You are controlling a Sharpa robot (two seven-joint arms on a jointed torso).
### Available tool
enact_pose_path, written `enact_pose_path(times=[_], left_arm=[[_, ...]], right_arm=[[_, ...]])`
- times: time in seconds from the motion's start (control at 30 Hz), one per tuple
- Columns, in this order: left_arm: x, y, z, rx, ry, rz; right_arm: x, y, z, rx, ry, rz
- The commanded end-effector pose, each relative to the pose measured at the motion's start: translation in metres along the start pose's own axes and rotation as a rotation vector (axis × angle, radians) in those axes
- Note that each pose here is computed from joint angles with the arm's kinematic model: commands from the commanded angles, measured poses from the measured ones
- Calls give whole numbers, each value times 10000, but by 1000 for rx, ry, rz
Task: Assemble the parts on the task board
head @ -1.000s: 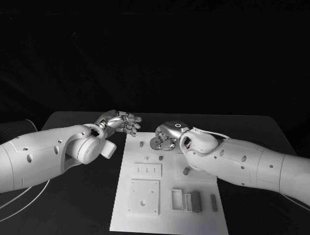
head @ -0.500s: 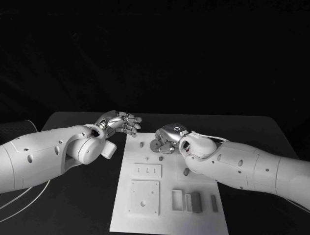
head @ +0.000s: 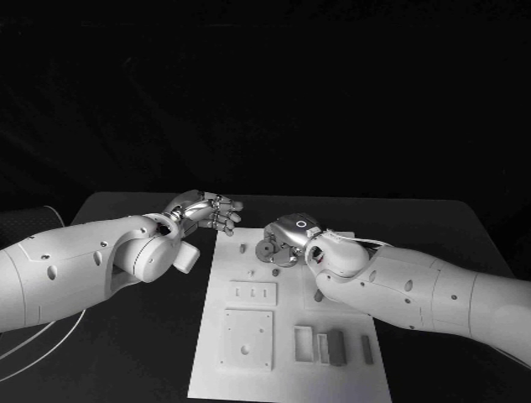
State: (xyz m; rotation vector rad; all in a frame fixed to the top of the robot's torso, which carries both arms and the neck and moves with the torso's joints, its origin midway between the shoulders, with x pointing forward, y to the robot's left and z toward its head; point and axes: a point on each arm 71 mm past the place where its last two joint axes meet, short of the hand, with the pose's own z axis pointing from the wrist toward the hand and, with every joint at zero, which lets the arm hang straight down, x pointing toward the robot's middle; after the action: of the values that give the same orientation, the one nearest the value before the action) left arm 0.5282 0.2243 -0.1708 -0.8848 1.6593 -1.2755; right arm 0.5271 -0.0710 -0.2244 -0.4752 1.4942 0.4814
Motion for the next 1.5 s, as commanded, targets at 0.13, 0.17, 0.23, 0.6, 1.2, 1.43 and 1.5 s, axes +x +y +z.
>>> enact_pose_path(times=[0.13, 0.17, 0.23, 0.6, 1.2, 1.43, 1.5], left_arm=[[13, -18, 7, 9, 8, 1], [13, -18, 8, 8, 7, 1], [14, -18, 10, 8, 8, 1], [20, -20, 14, 9, 9, 1], [18, -19, 13, 8, 8, 1], [8, -19, 11, 8, 5, 3], [9, -19, 14, 8, 6, 3]], right_arm=[[10, -19, -3, 17, -10, -29], [9, -16, -2, 17, -11, -29], [6, -12, -1, 18, -14, -28], [10, -8, 6, 18, -10, -26], [32, -5, 23, 25, 12, 1], [43, -42, 17, 41, 22, 3], [42, -42, 17, 41, 21, 4]])
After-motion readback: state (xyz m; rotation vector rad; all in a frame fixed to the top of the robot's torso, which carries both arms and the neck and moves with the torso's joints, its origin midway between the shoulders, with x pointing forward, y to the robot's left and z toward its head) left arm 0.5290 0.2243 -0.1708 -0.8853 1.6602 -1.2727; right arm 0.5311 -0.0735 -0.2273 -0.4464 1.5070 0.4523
